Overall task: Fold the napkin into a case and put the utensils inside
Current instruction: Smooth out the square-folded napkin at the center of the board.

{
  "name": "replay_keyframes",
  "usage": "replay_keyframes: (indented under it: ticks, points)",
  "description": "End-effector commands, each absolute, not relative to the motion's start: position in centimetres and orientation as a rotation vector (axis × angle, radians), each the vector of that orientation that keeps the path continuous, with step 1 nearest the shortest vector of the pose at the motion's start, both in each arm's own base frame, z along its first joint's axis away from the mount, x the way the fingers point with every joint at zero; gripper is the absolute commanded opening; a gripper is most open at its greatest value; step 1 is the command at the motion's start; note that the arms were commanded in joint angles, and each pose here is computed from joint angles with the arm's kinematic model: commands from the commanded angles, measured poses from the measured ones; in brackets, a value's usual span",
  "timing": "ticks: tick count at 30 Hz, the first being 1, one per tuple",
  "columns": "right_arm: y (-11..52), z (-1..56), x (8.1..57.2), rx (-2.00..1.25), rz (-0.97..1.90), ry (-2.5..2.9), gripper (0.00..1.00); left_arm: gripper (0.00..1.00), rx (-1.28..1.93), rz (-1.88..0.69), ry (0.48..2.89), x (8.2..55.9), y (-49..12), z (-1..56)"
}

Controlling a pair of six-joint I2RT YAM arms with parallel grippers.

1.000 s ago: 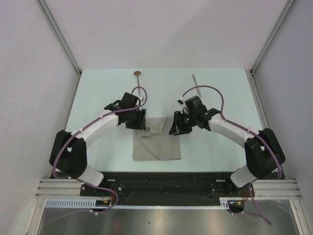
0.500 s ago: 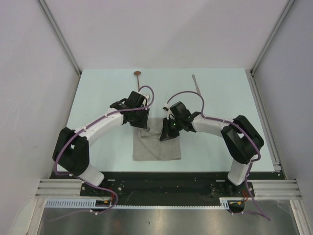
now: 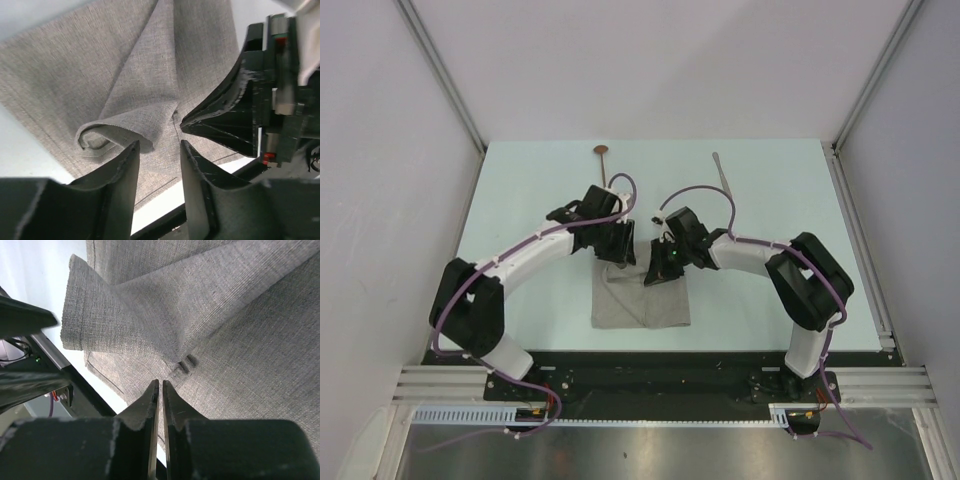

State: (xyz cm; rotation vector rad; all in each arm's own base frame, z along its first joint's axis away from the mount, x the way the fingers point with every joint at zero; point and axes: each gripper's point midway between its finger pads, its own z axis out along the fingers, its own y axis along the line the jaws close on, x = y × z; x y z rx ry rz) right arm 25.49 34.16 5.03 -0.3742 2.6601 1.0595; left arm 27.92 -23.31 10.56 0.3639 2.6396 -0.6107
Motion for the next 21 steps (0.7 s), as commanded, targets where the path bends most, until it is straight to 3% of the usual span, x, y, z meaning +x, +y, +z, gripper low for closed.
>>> replay_keyframes:
  ticks: [1, 4, 9, 21]
  points:
    - [34.4, 5.9, 26.9, -0.352, 1.081, 2.607, 0.1, 0.4, 0.334, -0.652, 2.678, 28.2, -24.3, 9.8]
    - [34.1, 5.8, 27.1, -0.345, 1.074, 2.608, 0.1, 0.36, 0.318, -0.584, 2.706, 28.8, -23.8, 9.3]
    - [34.1, 5.5, 27.1, -0.349, 1.078, 2.613, 0.09, 0.17, 0.232, -0.496, 2.688, 30.6, -22.3, 9.7]
    - [36.2, 5.9, 29.4, -0.372, 1.109, 2.583, 0.06, 0.05, 0.011, -0.406, 2.712, 34.8, -18.0, 8.5]
